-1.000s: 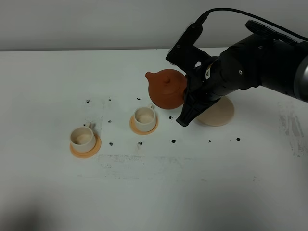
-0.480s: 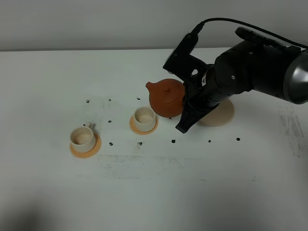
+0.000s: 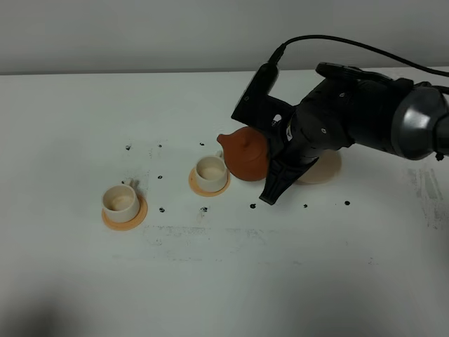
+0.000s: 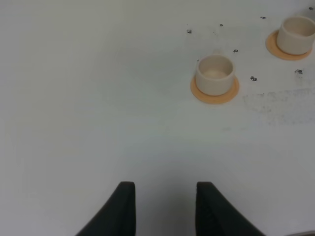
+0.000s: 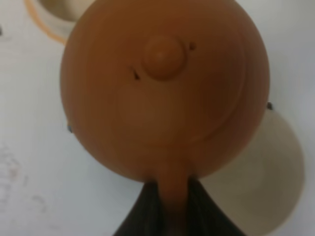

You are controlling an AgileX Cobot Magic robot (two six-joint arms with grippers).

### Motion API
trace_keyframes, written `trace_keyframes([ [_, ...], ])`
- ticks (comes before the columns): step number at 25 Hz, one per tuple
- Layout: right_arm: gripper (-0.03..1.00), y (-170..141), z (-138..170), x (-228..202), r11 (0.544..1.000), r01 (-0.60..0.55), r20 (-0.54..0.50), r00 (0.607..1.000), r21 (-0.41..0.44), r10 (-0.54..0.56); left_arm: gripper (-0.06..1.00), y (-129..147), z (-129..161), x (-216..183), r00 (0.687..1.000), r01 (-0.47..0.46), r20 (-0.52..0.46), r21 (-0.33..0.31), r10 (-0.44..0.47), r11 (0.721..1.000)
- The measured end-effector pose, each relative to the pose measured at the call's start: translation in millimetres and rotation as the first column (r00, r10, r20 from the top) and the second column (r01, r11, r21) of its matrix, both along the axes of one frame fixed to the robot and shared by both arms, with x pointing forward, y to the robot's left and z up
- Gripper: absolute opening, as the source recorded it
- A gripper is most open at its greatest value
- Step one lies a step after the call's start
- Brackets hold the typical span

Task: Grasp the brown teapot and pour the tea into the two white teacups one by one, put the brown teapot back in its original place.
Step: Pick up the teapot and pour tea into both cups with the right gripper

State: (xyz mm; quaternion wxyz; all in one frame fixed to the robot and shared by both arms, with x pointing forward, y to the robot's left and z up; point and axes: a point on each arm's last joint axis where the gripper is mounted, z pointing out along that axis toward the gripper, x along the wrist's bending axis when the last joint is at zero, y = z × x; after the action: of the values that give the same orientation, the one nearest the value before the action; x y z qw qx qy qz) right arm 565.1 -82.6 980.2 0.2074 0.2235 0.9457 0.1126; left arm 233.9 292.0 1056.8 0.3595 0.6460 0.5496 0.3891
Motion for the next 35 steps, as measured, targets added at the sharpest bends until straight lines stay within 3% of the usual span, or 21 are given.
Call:
trace_keyframes([
  [11,0.08,-0.1,-6.0,3.2,0.998,-0.007,0.035,0.999,-0.061,0.009,0.31,0.0,0.0,0.0,1.0,0.0,0.0,0.0,0.0,1.0],
  [35,0.08,13.7,-16.6,-3.0,0.971,-0.123,0.066,0.988,-0.204,0.139,0.31,0.0,0.0,0.0,1.0,0.0,0.0,0.001,0.0,1.0],
])
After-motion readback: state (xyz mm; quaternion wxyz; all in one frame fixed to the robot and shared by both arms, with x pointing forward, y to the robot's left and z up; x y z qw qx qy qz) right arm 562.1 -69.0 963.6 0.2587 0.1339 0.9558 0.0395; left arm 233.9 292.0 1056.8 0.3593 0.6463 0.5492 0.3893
